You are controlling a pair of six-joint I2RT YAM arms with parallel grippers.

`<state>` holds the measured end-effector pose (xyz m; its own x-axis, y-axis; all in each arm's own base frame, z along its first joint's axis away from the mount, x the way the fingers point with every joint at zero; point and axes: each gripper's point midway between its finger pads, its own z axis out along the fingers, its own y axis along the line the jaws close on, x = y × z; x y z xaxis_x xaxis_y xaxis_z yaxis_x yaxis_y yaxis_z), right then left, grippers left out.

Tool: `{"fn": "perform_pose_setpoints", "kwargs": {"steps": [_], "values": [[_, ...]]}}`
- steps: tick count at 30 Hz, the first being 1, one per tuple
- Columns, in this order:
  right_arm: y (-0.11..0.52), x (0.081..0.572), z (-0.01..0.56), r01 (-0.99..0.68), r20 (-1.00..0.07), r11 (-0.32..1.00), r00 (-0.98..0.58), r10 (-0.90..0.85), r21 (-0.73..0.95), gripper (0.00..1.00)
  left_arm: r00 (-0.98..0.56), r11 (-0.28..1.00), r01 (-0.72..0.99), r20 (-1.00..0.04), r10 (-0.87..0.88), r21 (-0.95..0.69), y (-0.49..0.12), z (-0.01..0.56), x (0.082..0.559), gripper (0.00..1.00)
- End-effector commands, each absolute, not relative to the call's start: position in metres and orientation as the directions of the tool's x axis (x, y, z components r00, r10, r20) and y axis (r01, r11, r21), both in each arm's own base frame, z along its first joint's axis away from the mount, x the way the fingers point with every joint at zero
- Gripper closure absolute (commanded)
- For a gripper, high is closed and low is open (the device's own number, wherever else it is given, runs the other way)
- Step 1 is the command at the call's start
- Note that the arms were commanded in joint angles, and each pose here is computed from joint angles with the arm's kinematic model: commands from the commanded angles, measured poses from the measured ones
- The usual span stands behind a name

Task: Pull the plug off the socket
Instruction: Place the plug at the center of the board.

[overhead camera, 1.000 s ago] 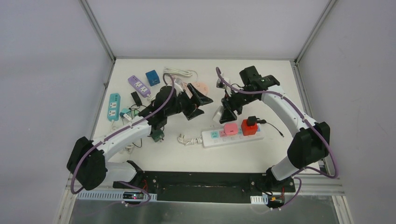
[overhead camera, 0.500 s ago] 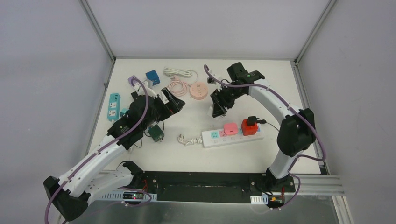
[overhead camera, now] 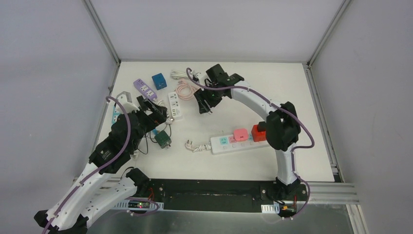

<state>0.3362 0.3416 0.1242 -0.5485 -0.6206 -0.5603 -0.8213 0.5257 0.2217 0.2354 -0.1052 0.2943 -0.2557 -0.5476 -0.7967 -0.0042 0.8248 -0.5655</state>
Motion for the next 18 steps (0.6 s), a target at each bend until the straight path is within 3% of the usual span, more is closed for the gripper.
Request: {"fn": "perform_pose_setpoints", "kwargs": {"steps": [1,10,18], "values": [[0.376,0.377,0.141,-0.749,-0.652,0.645,-0.566,-0.504,0.151,1.00,-0.203,0.851,-0.075,-0.827,-0.524,-0.521,-0.082,0.289,0.233,0.01],[0.410,0.400,0.115,-0.677,-0.663,0.723,-0.604,-0.443,0.133,1.00,-0.197,0.867,-0.104,-0.845,-0.498,-0.487,-0.074,0.282,0.233,0.01],[0.430,0.409,0.093,-0.660,-0.661,0.739,-0.616,-0.429,0.134,0.89,-0.187,0.879,-0.133,-0.859,-0.476,-0.458,-0.069,0.278,0.235,0.01]]}}
